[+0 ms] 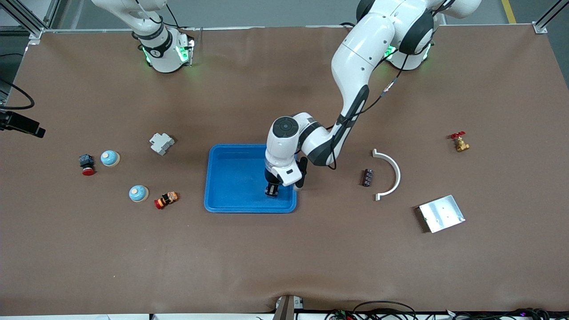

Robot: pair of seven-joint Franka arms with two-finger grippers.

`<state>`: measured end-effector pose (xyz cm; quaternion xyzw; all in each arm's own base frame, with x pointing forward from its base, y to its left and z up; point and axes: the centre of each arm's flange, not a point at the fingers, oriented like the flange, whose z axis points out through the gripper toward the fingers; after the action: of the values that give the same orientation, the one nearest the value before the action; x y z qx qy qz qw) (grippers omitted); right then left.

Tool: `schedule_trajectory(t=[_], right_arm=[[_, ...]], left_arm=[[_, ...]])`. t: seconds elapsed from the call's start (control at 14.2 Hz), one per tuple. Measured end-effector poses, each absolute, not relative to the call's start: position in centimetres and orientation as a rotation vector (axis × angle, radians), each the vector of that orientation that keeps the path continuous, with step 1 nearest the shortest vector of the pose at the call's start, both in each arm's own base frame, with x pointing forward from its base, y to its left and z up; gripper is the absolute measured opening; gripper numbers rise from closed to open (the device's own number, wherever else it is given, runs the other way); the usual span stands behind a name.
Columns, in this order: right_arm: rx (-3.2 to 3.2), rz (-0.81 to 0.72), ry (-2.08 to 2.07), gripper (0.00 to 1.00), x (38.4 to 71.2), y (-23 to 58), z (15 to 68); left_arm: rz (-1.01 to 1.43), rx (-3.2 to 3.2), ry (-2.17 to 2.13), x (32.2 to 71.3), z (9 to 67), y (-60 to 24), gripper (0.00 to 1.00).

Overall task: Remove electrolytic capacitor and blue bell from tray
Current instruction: 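Lift the capacitor with the left gripper and carry it toward the white arc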

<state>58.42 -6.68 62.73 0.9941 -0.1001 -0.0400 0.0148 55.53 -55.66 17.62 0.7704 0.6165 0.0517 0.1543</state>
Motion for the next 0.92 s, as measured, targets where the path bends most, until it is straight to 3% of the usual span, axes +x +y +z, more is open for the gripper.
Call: schedule_trajectory(t=[0.42,0.92], right_arm=[[3.100,-0.055,-0.303,1.00,57.8,-6.6,63.8],[3.108,-0.048,-0.231,1.00,57.5,-6.8,64.0]], left_arm=[[0.183,2.302,1.656,56.0,18.4,-55.5,0.34],[0.260,2.663,1.249,57.9,23.8,-53.4,0.34]])
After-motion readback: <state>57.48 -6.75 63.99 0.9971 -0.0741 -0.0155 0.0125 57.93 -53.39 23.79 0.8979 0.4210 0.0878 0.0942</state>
